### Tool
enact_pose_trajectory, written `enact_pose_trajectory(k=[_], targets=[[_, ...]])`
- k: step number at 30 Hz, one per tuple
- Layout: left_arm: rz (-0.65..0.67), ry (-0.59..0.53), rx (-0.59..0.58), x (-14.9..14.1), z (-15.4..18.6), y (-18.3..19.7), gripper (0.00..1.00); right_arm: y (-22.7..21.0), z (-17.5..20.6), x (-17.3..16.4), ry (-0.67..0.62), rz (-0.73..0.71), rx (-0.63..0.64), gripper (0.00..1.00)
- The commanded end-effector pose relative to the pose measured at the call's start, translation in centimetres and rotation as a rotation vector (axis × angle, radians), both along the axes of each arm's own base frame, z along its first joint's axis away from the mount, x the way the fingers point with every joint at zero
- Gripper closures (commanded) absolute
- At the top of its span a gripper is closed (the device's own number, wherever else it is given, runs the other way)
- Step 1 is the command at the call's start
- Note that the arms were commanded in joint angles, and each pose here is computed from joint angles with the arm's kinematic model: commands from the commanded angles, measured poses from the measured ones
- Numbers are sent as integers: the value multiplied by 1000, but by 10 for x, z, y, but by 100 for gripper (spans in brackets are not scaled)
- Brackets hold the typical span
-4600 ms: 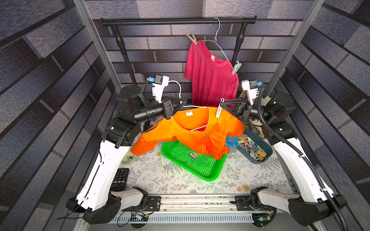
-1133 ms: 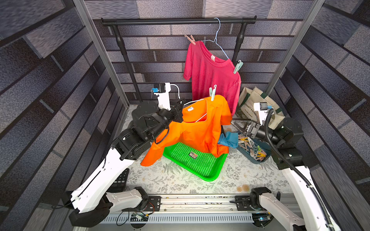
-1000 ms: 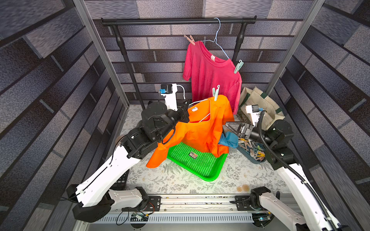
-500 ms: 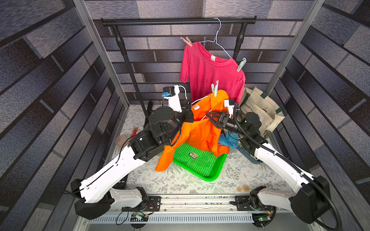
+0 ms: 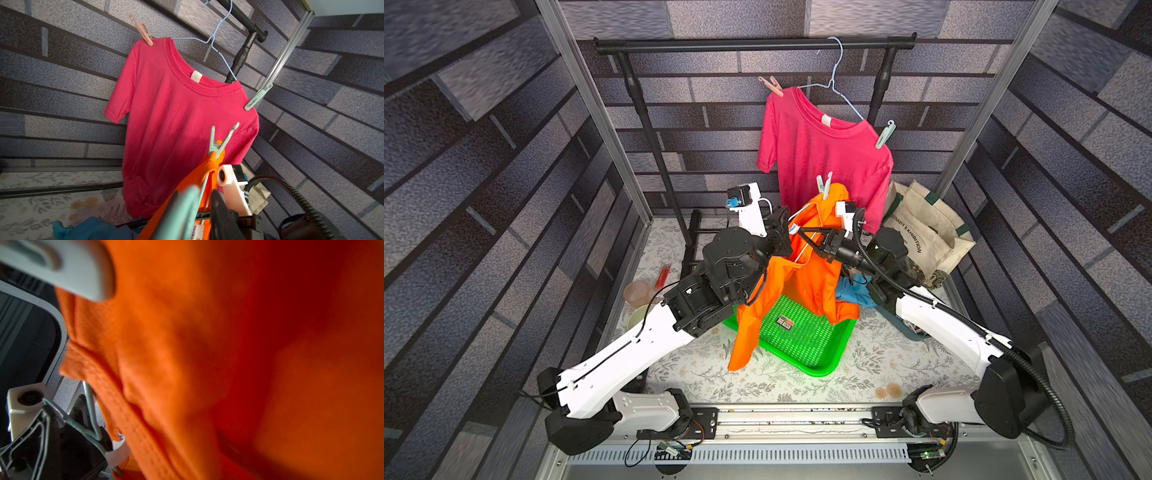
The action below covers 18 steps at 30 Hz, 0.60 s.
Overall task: Use clothespins to secure the t-shirt on both sides of the hanger
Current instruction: Adjust the hanger in the basket.
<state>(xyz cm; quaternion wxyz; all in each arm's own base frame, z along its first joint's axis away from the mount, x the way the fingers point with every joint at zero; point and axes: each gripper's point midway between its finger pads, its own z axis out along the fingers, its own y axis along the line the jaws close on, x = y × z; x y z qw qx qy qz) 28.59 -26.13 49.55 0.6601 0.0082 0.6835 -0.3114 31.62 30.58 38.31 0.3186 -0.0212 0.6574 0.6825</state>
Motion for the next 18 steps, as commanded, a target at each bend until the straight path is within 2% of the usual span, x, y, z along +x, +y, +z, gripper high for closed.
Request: enact_pose_trajectory(k=[1,5,13,18], targets=[[-45,-57,-50,-14,20,6,40,3,23,-11,-61,41,41,100],[-80,-87,-31,-26,28,14,2,5,45,-20,-92,99,66,100],[-97,-141,-61,-60,38,69,0,7,57,-26,-101,154,99,100],[-60,-144,-89,-72,33,108,0,8,65,-25,-99,178,138,100]])
